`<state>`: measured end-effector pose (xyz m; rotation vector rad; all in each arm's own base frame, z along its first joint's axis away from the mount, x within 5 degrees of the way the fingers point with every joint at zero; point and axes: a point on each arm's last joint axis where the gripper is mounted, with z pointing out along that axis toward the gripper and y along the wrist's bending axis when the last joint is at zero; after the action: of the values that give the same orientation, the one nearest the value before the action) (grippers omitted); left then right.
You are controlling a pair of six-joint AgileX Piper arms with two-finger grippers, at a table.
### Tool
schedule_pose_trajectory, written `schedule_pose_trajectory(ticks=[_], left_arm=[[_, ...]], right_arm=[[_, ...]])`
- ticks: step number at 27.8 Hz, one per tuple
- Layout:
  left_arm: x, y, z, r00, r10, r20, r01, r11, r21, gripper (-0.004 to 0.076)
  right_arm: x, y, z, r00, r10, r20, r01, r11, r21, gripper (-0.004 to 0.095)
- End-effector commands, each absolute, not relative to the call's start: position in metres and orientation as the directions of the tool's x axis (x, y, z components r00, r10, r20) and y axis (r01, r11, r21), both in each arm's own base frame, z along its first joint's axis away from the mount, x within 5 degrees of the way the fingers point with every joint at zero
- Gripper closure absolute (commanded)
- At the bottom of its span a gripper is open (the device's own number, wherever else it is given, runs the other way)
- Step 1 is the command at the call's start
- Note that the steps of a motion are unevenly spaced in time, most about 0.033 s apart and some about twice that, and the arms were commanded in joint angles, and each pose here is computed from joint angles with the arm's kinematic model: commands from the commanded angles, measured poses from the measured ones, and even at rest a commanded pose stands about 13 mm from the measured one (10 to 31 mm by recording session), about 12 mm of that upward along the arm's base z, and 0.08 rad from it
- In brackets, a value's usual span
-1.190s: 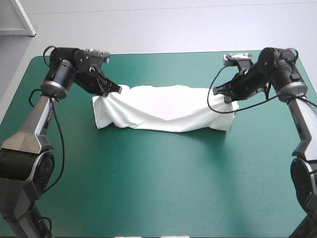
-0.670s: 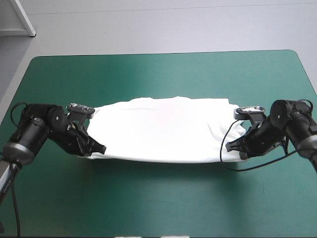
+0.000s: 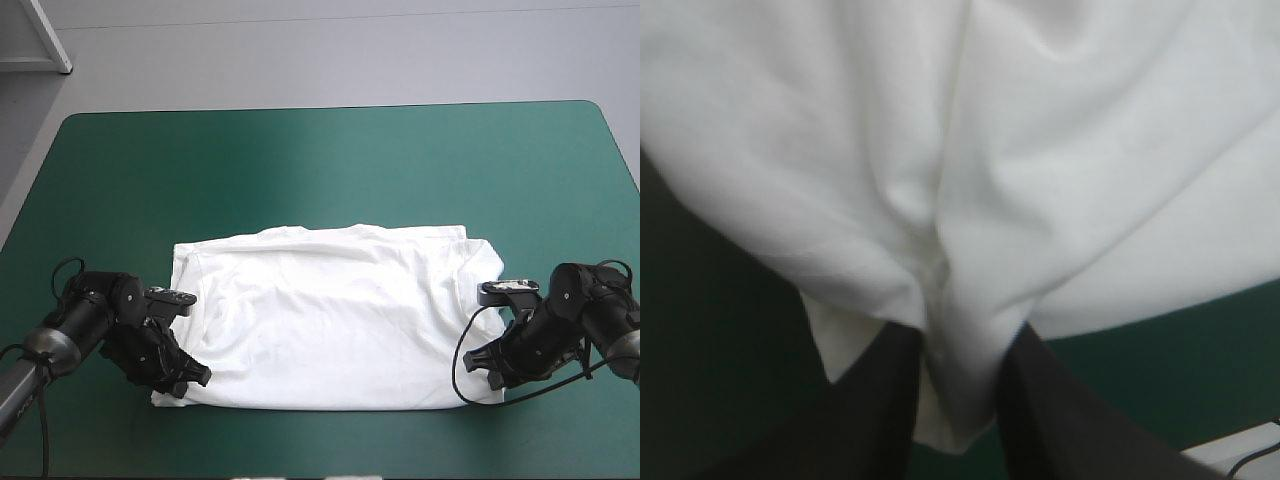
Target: Fold the cloth
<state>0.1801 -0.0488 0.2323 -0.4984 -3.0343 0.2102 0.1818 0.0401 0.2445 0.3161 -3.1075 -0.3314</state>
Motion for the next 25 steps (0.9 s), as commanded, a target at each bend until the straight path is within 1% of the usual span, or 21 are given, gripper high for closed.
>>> schedule_pose_trajectory(ticks=[1,2,3,4,7,11,14,17,20,25], left_arm=[[0.172,-0.049,0.243,-0.942,0.329,0.07,0.314,0.934,-0.167,0.0317],[0.172,-0.049,0.243,-0.941,0.331,0.068,0.316,0.935,-0.163,0.0284],[0.175,-0.049,0.248,-0.941,0.334,0.049,0.323,0.934,-0.15,0.0262],[0.178,-0.049,0.252,-0.942,0.334,0.032,0.326,0.934,-0.147,0.0258],[0.19,-0.052,0.273,-0.944,0.326,-0.053,0.33,0.934,-0.135,0.0258],[0.208,-0.055,0.32,-0.934,0.277,-0.224,0.308,0.944,-0.119,0.0258],[0.212,-0.056,0.352,-0.903,0.266,-0.338,0.317,0.942,-0.106,0.0258],[0.207,-0.055,0.372,-0.876,0.256,-0.409,0.319,0.943,-0.092,0.0258],[0.199,-0.051,0.376,-0.869,0.246,-0.428,0.304,0.95,-0.07,0.0258],[0.182,-0.045,0.372,-0.872,0.229,-0.432,0.28,0.958,-0.059,0.0258]], right_arm=[[0.18,0.041,0.254,-0.973,-0.221,-0.065,-0.23,0.948,0.22,0.0375],[0.182,0.041,0.255,-0.972,-0.221,-0.081,-0.234,0.948,0.217,0.0309],[0.187,0.041,0.261,-0.968,-0.218,-0.128,-0.241,0.948,0.207,0.0233],[0.191,0.041,0.267,-0.964,-0.216,-0.158,-0.246,0.948,0.202,0.0218],[0.204,0.042,0.295,-0.943,-0.2,-0.266,-0.254,0.949,0.188,0.0221],[0.216,0.04,0.34,-0.901,-0.179,-0.395,-0.25,0.959,0.136,0.0221],[0.217,0.036,0.368,-0.882,-0.18,-0.434,-0.239,0.967,0.084,0.0221],[0.211,0.032,0.385,-0.856,-0.173,-0.487,-0.226,0.973,0.051,0.0221],[0.201,0.032,0.388,-0.851,-0.152,-0.503,-0.214,0.975,0.067,0.0221],[0.179,0.032,0.377,-0.861,-0.124,-0.494,-0.198,0.975,0.1,0.0221]])
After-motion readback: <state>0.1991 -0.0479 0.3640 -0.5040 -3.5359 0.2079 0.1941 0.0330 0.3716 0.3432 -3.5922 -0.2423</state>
